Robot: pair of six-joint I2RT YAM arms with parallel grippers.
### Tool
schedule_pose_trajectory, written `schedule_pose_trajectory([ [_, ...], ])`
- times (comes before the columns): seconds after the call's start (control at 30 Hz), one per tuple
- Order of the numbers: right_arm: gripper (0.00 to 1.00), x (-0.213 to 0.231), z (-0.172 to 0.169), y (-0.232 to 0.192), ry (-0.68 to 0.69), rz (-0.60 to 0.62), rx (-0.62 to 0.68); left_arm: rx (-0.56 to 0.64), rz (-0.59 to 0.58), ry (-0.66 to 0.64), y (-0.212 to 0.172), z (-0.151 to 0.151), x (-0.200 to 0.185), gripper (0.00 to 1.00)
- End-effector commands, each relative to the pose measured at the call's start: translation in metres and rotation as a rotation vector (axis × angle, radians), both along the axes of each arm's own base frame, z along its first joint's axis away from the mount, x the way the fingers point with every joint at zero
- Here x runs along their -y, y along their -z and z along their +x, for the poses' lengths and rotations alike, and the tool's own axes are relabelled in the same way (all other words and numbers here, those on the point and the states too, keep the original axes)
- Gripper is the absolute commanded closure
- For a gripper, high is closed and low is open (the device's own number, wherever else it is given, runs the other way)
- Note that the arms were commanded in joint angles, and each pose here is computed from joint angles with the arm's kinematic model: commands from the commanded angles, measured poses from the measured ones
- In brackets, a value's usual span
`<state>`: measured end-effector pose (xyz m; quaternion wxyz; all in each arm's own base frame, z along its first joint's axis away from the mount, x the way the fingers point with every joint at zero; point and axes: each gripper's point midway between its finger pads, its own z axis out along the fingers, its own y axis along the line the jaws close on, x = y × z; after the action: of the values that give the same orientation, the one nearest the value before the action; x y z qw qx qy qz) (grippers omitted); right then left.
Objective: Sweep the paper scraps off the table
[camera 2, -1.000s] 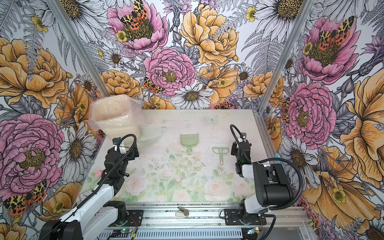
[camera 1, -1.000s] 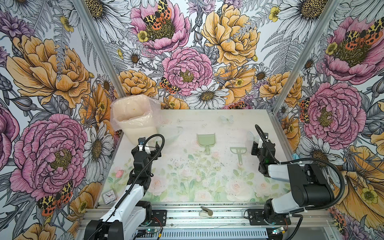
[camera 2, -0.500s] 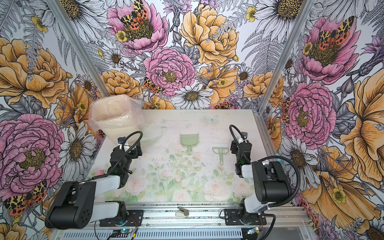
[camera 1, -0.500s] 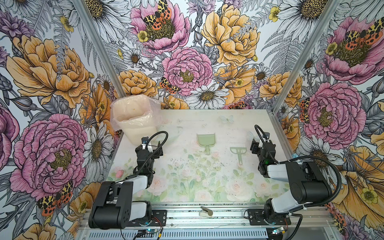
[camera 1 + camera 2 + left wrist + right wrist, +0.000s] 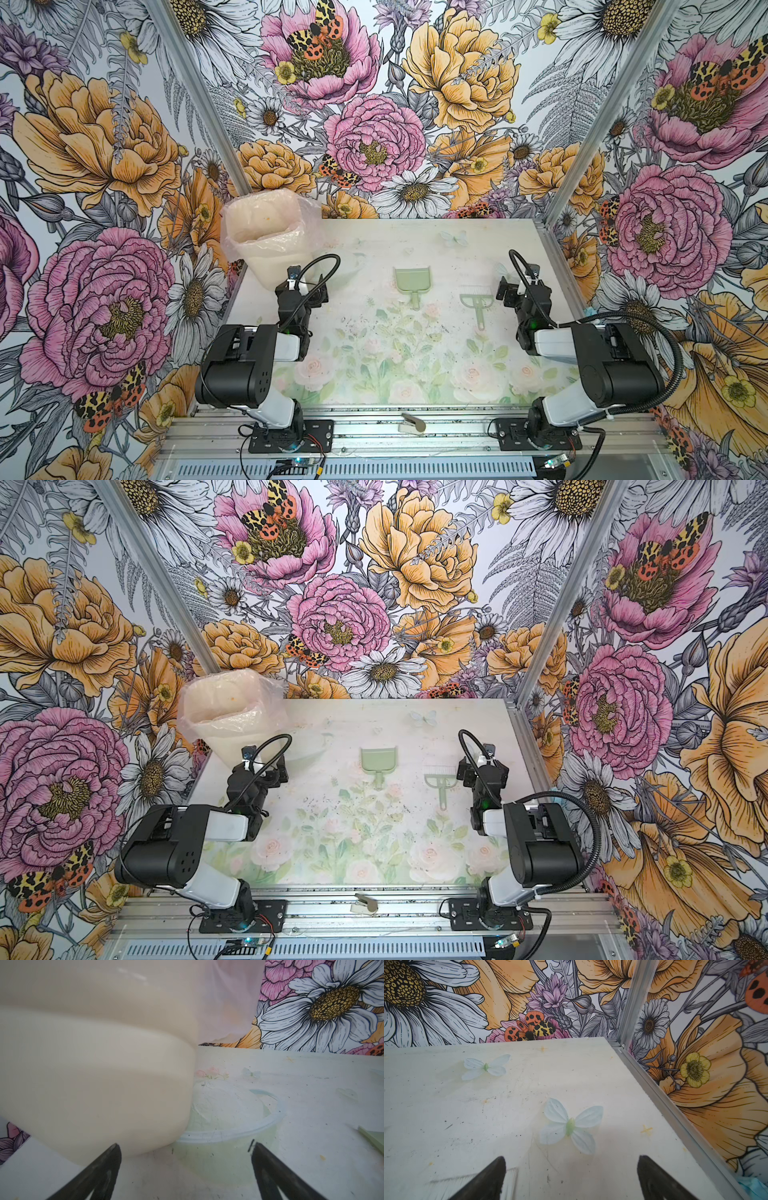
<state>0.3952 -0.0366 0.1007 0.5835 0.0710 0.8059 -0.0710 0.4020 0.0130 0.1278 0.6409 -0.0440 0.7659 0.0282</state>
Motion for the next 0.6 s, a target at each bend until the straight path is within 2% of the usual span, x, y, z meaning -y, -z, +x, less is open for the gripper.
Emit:
schedule_pose_trajectory([
  [0.0,0.00,-0.0014,0.0040,-0.0123,0.000,-0.005,0.043,-0.001,-0.021,-0.017,-0.0021,0.0033,-0.0069,0.01],
  [0.57,0.00,-0.0011,0.0038,-0.0124,0.001,-0.004,0.043,-0.001,-0.029,-0.022,-0.0022,0.0032,-0.0096,0.01],
])
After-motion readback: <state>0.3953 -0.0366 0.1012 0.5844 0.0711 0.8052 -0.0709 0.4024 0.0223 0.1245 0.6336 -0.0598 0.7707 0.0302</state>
